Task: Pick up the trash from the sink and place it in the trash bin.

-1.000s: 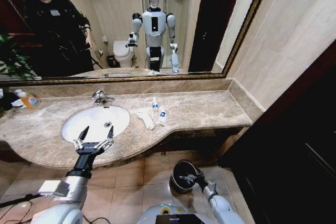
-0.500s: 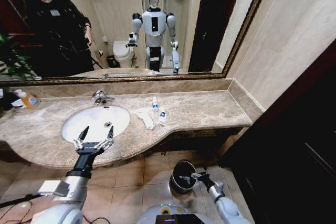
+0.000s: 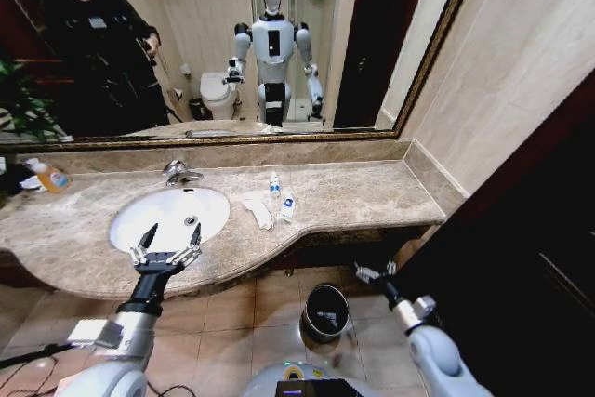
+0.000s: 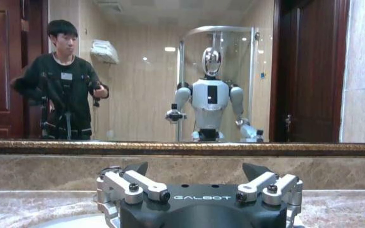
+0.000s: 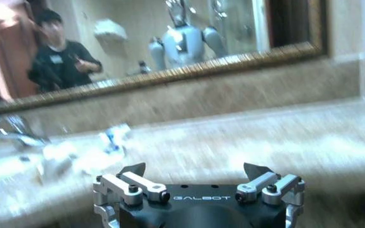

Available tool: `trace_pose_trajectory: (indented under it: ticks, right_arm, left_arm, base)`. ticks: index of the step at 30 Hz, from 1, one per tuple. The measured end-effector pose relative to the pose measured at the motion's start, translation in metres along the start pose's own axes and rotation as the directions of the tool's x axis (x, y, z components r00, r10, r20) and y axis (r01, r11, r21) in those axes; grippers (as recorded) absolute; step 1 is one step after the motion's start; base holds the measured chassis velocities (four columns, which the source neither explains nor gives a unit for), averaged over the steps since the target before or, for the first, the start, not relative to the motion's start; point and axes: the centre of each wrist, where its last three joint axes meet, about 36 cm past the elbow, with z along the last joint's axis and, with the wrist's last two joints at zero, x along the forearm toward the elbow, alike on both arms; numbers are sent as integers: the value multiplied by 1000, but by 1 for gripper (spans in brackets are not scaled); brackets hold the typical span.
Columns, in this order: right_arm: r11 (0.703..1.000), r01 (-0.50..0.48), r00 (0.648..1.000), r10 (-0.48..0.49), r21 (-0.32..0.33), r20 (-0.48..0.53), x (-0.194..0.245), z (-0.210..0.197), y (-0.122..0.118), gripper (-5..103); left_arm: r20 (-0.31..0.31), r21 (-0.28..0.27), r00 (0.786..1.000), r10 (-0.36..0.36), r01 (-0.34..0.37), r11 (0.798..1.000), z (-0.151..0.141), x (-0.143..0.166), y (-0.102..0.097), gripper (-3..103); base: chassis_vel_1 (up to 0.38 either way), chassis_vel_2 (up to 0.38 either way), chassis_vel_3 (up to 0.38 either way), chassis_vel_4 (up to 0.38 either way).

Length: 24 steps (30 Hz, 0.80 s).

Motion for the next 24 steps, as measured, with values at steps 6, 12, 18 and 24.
trace_pose_trajectory:
  ticks: [6, 12, 18, 24]
  right_arm:
    - [996, 89, 996, -89, 17, 21, -53, -47, 17, 100]
    - [983, 184, 983, -184, 18, -16, -97, -57, 24, 100]
    - [969, 245, 968, -244, 22, -58, -140, -44, 20, 100]
    - [949, 314, 945, -309, 34, -104, -200, -32, 18, 100]
  left_arm:
    - [0, 0, 1000, 0, 0, 1000, 0, 0, 0, 100]
    - [0, 0, 1000, 0, 0, 1000, 0, 0, 0, 100]
    - [0, 0, 1000, 0, 0, 1000, 0, 0, 0, 100]
    - [0, 0, 1000, 0, 0, 1000, 0, 0, 0, 100]
  base:
    - [0, 0, 0, 0]
    - [0, 0, 0, 0]
    - [0, 0, 0, 0]
    - [0, 0, 0, 0]
